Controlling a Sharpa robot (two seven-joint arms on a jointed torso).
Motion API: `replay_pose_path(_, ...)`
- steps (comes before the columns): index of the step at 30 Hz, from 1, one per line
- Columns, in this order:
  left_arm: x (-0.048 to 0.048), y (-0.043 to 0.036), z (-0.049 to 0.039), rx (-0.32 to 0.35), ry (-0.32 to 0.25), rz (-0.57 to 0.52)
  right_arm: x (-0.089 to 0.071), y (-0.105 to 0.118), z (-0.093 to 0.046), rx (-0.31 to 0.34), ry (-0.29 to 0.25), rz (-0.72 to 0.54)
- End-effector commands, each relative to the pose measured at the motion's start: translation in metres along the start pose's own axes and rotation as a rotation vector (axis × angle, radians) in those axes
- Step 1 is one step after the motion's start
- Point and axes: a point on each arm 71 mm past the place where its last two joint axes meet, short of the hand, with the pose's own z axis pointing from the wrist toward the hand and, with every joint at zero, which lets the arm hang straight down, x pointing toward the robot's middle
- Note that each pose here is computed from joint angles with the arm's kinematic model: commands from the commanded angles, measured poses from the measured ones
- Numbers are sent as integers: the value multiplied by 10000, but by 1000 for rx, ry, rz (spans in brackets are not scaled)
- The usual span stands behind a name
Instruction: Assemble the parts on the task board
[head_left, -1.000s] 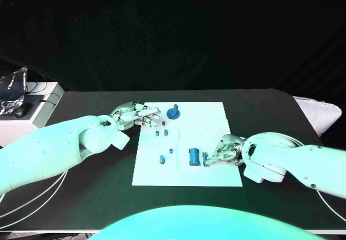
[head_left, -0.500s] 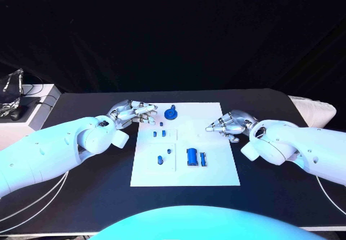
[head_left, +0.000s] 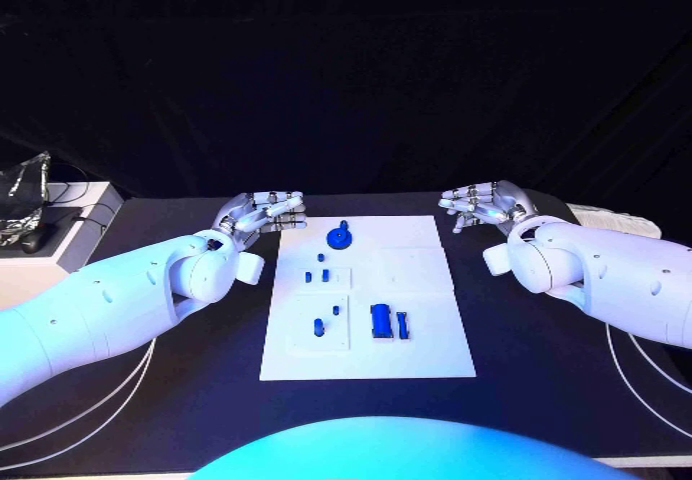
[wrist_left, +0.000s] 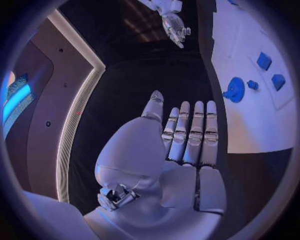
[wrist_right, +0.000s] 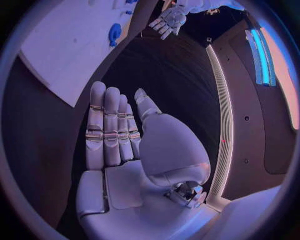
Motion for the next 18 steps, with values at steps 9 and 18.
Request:
replay_pose_path(9,6,25,87,27,-54,-14,-7,-34,143,-17,-58,81)
replay_pose_path(18,180,-89,73,57,-101,1,190,92,20,-53,-81,150)
